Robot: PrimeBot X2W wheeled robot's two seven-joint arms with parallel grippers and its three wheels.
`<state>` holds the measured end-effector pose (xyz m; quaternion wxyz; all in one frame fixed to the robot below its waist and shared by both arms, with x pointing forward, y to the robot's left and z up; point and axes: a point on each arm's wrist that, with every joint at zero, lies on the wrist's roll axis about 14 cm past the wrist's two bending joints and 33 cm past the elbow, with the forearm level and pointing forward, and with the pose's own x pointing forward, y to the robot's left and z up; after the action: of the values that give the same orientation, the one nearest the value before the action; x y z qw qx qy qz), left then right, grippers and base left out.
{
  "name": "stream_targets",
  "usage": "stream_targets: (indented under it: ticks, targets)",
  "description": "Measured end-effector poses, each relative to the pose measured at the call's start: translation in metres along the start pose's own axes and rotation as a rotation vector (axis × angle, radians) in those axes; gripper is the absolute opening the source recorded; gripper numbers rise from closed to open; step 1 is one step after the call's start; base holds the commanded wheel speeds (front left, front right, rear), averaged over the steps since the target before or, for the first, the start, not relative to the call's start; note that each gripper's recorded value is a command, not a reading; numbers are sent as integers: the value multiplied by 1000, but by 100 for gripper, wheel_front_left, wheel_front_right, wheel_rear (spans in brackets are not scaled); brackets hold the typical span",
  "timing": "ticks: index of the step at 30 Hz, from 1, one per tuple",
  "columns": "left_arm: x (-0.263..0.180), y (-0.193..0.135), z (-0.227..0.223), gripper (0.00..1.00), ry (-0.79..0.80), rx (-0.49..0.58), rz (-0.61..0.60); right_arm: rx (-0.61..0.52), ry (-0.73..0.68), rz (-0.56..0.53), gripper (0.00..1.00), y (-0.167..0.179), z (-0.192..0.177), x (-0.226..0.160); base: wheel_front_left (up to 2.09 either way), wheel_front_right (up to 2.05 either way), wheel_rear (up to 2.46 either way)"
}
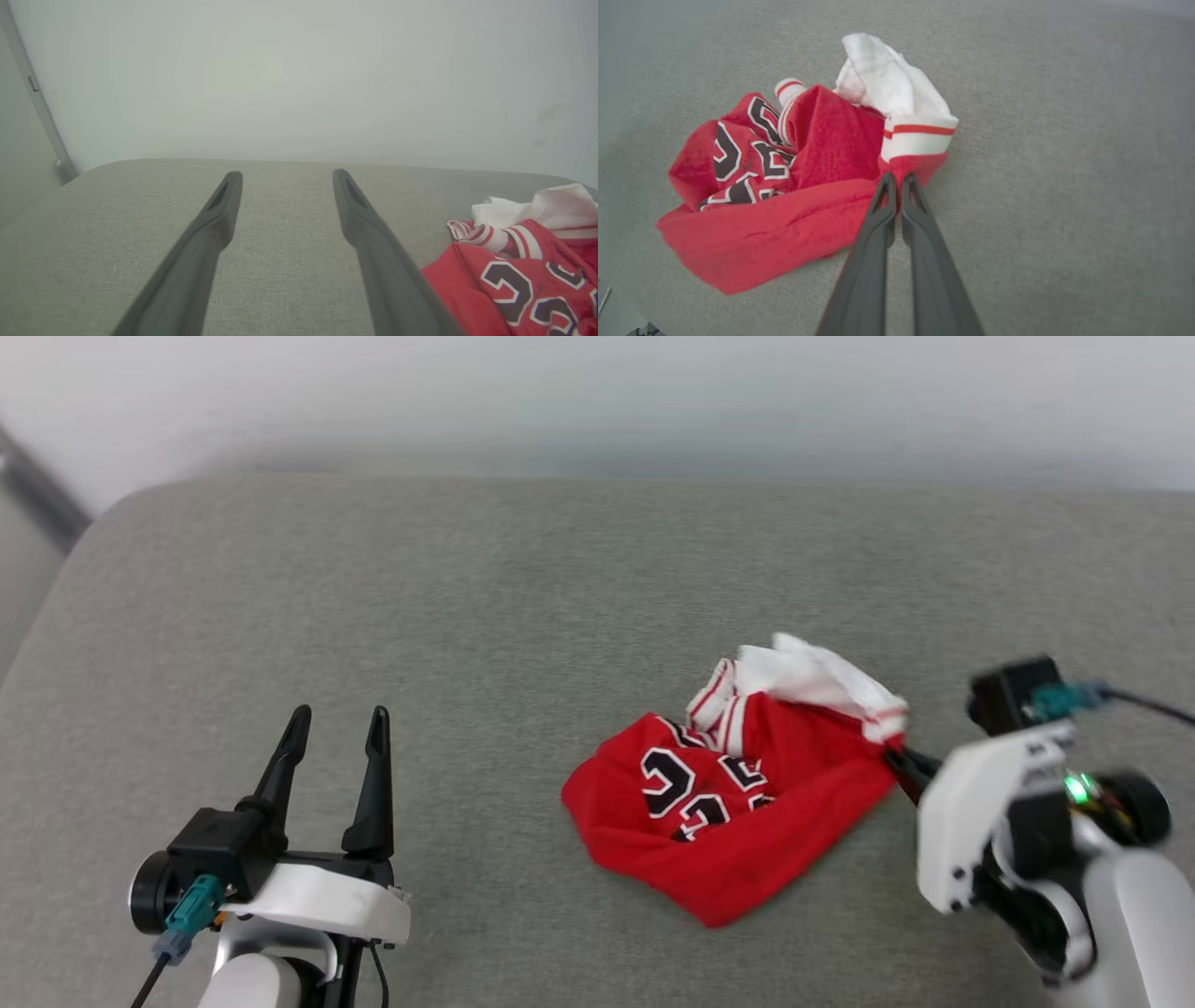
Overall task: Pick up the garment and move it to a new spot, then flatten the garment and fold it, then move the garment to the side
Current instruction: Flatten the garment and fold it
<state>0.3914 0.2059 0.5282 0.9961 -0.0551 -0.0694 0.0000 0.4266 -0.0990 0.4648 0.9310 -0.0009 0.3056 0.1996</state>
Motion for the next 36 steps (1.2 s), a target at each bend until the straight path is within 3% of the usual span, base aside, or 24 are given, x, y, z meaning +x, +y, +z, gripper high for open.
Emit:
stream_targets:
  ticks: [11, 12, 13, 14, 15, 18, 23, 28, 29, 36]
  targets:
    - [13, -21, -13, 100, 29, -12, -66, 400, 158, -267, 3, -62, -141, -53, 0, 0, 0]
    - [13, -21, -14, 100, 31, -13, -66, 424, 168, -281, 10, -65, -150, -56, 0, 0, 0]
    - [13, -21, -15, 100, 34, -14, -65, 439, 171, -285, 41, -66, -155, -57, 0, 0, 0]
    - [12, -20, -16, 100, 38, -15, -62, 454, 168, -282, 97, -65, -158, -57, 0, 0, 0]
    - [12, -19, -17, 100, 42, -18, -59, 465, 152, -281, 100, -65, -158, -56, 0, 0, 0]
    - [10, -17, -18, 100, 47, -17, -54, 458, 45, -297, 100, -69, -145, -55, 0, 0, 0]
    - [2, -14, -17, 100, 51, -21, -39, 337, -277, -316, 100, -74, -76, -59, 0, 0, 0]
    - [-8, -11, -13, 100, 46, -22, -24, 228, -453, -292, 100, -62, -30, -70, 0, 0, 0]
    - [-10, -10, -11, 100, 43, -21, -21, 217, -454, -290, 100, -60, -29, -72, 0, 0, 0]
    - [-16, -12, -7, 100, 38, -25, -20, 166, -111, -248, 100, -55, -61, -59, 0, 0, 0]
